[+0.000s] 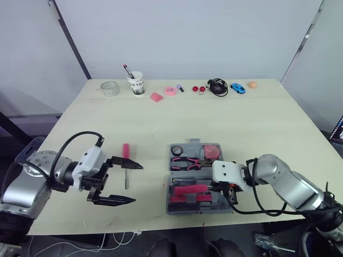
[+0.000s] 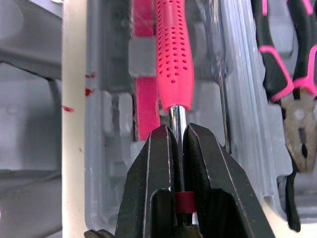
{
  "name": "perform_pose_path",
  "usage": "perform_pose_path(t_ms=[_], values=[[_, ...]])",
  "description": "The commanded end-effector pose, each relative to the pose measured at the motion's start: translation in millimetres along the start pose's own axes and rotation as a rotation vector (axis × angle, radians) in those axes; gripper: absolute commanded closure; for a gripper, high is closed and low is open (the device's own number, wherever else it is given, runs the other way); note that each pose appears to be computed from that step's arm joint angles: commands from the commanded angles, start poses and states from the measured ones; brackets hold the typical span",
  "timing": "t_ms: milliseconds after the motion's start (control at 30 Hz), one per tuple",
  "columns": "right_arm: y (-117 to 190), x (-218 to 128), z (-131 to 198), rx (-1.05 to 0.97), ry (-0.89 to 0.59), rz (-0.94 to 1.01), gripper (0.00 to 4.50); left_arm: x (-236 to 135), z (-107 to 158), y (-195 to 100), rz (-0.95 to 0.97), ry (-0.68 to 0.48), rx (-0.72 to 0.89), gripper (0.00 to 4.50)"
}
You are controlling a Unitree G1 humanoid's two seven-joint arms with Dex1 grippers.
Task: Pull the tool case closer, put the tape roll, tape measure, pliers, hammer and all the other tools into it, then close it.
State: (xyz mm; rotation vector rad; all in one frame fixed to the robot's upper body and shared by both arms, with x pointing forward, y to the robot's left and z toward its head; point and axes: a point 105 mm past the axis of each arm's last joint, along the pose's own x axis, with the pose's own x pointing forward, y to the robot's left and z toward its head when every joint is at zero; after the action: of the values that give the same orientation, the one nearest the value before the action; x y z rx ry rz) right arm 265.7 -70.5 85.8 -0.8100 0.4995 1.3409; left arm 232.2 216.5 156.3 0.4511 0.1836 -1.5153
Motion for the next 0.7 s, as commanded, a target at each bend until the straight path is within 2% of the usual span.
perform_pose_path(t_ms=[33, 400, 700], values=[[-6.8, 0.9, 12.9, -0.059, -0.009, -0.031, 4.47, -1.6, 6.0, -4.4, -0.054, -0.002, 0.041, 0.00], [-8.3, 21.7, 14.1, -0.095, 0.005, -0.028, 4.47, -3.0, 6.7, -5.0, -0.043, 0.002, 0.045, 0.00], [-7.4, 25.5, 10.9, -0.092, 0.004, -0.011, 4.47, -2.9, 6.8, -6.3, -0.037, -0.001, 0.046, 0.00]])
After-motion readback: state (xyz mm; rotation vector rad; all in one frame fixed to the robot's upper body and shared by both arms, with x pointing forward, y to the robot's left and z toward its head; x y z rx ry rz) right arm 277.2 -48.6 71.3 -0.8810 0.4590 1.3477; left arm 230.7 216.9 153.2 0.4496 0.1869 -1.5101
